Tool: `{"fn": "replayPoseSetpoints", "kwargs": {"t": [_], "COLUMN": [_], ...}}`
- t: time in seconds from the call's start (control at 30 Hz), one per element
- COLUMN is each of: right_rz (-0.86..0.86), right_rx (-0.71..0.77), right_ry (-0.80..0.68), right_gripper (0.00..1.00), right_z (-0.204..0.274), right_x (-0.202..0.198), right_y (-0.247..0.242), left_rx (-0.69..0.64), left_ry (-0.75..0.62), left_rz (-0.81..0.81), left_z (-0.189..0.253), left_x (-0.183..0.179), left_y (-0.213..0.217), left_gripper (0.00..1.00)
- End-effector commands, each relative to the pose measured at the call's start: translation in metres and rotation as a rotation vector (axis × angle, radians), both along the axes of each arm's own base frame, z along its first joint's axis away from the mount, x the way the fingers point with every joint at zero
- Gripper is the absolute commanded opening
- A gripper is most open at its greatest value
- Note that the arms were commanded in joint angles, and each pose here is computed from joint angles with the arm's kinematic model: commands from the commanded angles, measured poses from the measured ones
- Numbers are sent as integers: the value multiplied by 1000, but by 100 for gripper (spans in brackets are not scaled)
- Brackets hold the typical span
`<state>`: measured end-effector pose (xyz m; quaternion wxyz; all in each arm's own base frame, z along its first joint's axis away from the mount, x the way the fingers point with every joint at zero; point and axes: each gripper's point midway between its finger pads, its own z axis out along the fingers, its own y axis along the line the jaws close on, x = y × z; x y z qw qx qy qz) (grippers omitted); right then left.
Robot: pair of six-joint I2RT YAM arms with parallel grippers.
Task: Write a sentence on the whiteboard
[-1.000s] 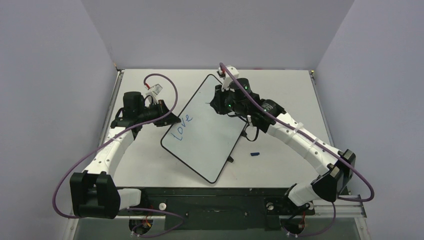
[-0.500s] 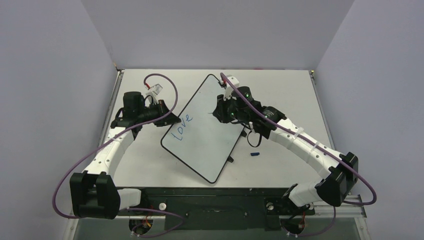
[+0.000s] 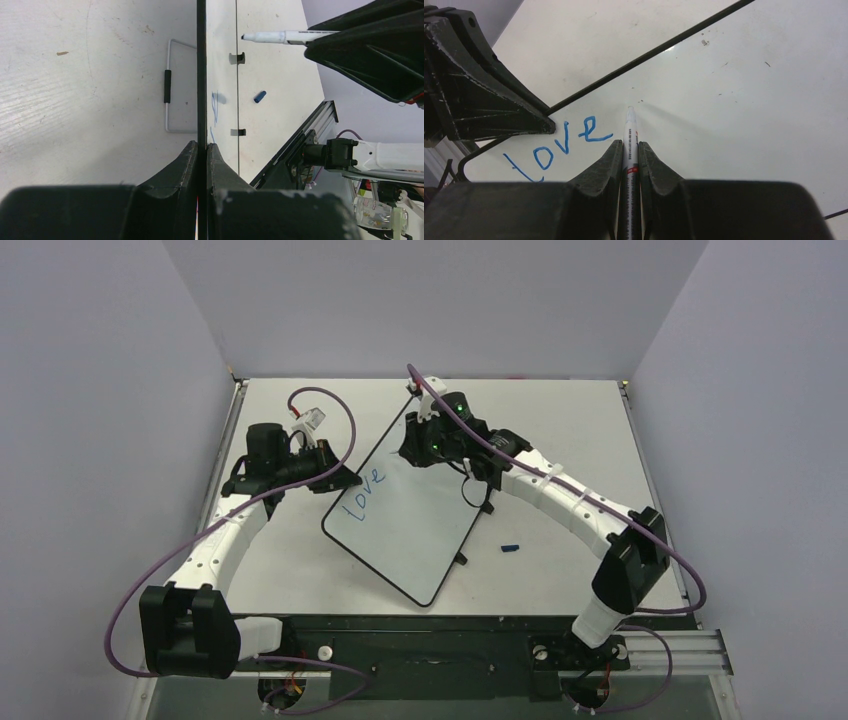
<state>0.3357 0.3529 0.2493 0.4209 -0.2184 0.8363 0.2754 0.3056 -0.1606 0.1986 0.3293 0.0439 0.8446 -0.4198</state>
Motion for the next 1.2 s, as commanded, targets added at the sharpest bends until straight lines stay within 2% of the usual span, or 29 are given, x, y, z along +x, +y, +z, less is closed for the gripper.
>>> {"fn": "replayPoseSetpoints", "kwargs": {"t": [0.0, 0.33, 0.67, 1.17], "right_rz": [-7, -29, -39, -50], "right_rx": [70, 24, -13, -6], "right_ry": [-42, 0, 47, 66], "right_gripper": [0, 0, 0, 0], "right_z": [26, -4, -32, -36], "right_x": [17, 28, 20, 12], "right_y": [10, 10, 2, -5], "left_rx": [7, 6, 6, 5], "left_ry": [-139, -140, -139, -138], "left_rz": [-30, -33, -33, -34], "left_z": [26, 27, 27, 27], "left_x": [6, 6, 6, 5], "left_y": [-4, -5, -5, -5], "left_gripper": [0, 0, 0, 0]}}
